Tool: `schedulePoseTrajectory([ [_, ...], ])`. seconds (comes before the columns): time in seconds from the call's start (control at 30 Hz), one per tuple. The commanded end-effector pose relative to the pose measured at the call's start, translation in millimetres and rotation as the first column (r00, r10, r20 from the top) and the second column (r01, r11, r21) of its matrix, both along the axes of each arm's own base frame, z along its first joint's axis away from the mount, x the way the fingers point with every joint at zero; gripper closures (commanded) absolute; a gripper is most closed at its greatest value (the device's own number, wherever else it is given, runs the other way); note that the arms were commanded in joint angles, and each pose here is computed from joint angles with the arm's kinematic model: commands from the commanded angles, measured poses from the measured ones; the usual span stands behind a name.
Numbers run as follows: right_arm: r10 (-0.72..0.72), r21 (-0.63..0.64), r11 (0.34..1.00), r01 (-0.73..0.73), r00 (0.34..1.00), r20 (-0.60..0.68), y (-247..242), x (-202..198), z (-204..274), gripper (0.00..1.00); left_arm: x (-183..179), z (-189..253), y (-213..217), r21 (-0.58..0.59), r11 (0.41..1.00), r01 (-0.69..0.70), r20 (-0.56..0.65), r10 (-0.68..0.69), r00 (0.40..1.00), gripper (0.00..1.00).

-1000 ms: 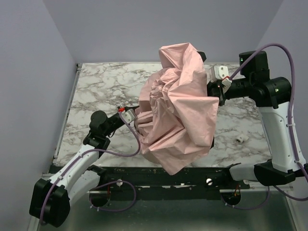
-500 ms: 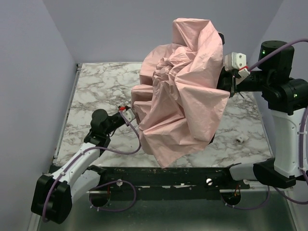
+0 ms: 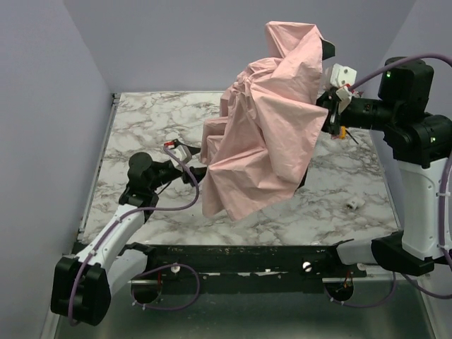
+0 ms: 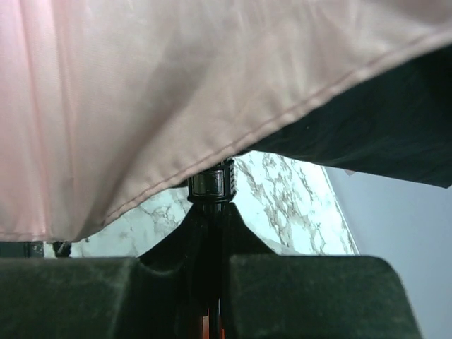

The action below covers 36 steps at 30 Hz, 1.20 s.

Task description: Put away the umbrella

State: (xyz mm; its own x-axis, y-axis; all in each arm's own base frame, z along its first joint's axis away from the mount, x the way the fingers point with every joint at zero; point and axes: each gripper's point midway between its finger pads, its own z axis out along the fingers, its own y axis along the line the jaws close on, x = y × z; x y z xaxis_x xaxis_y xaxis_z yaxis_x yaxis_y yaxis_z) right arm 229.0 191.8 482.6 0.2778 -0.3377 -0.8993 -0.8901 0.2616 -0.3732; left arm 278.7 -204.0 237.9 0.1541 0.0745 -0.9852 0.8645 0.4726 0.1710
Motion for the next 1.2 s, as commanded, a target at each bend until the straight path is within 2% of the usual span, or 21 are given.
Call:
schedulePoseTrajectory([
  [0.0,-0.106,0.03,0.994,0.104,0.993,0.05,-3.9,31.0,21.7,1.0,-15.7,13.1,9.5,-0.136,0.985,-0.105,-0.221,0.073,0.973,0.26],
  [0.1,-0.11,0.032,0.994,0.109,0.993,0.036,-1.7,39.6,21.3,1.0,-23.8,6.9,14.4,-0.179,0.968,-0.175,-0.395,0.092,0.914,0.24],
  [0.17,-0.117,0.03,0.993,0.116,0.993,0.035,-2.5,42.5,20.6,1.0,-28.3,-3.7,19.0,-0.202,0.946,-0.254,-0.548,0.105,0.83,0.22],
  [0.27,-0.119,0.029,0.993,0.118,0.992,0.039,-3.1,42.6,21.3,1.0,-40.1,-23.2,21.9,-0.231,0.905,-0.358,-0.739,0.076,0.669,0.19],
  [0.43,-0.097,0.032,0.995,0.096,0.994,0.04,-2.0,38.1,22.2,1.0,-53.0,-40.6,24.6,-0.3,0.794,-0.528,-0.902,-0.055,0.429,0.1],
  [0.53,-0.045,0.026,0.999,0.044,0.998,0.048,1.4,29.5,21.1,1.0,-54.1,-40.7,25.3,-0.315,0.732,-0.604,-0.937,-0.14,0.319,0.1],
  [0.6,0.007,0.012,1.0,-0.008,0.998,0.065,3.8,20.3,19.2,1.0,-54.7,-41.8,24.4,-0.285,0.697,-0.658,-0.958,-0.196,0.208,0.1],
  [0.67,0.052,-0.003,0.999,-0.052,0.995,0.088,5.3,12.7,17.5,1.0,-55.4,-49.6,25.3,-0.211,0.663,-0.718,-0.97,-0.232,0.071,0.1],
  [0.73,0.072,-0.015,0.997,-0.071,0.993,0.096,5.8,10.0,15.5,1.0,-56.6,-55.3,25.8,-0.166,0.625,-0.762,-0.958,-0.286,-0.025,0.1],
  [0.8,0.11,-0.031,0.994,-0.107,0.988,0.105,7.2,5.2,11.1,1.0,-57.7,-60.6,26.2,-0.164,0.582,-0.796,-0.93,-0.361,-0.072,0.1],
  [0.83,0.118,-0.031,0.993,-0.115,0.988,0.102,7.8,4.2,9.9,1.0,-57.5,-57.6,26.1,-0.185,0.564,-0.805,-0.914,-0.4,-0.07,0.1],
  [0.9,0.132,-0.038,0.991,-0.129,0.987,0.097,8.9,4.5,5.1,1.0,-61.9,-60.2,25.8,-0.167,0.546,-0.821,-0.887,-0.447,-0.117,0.1],
  [1.03,0.176,-0.045,0.984,-0.172,0.981,0.081,12.5,2.5,-4.2,1.0,-79.3,-72.9,24.3,-0.067,0.565,-0.822,-0.855,-0.457,-0.245,0.1],
  [1.17,0.184,-0.063,0.982,-0.18,0.981,0.068,13.6,9.4,-15.6,1.0,-95.1,-74.5,25.7,-0.038,0.578,-0.815,-0.85,-0.448,-0.278,0.1],
])
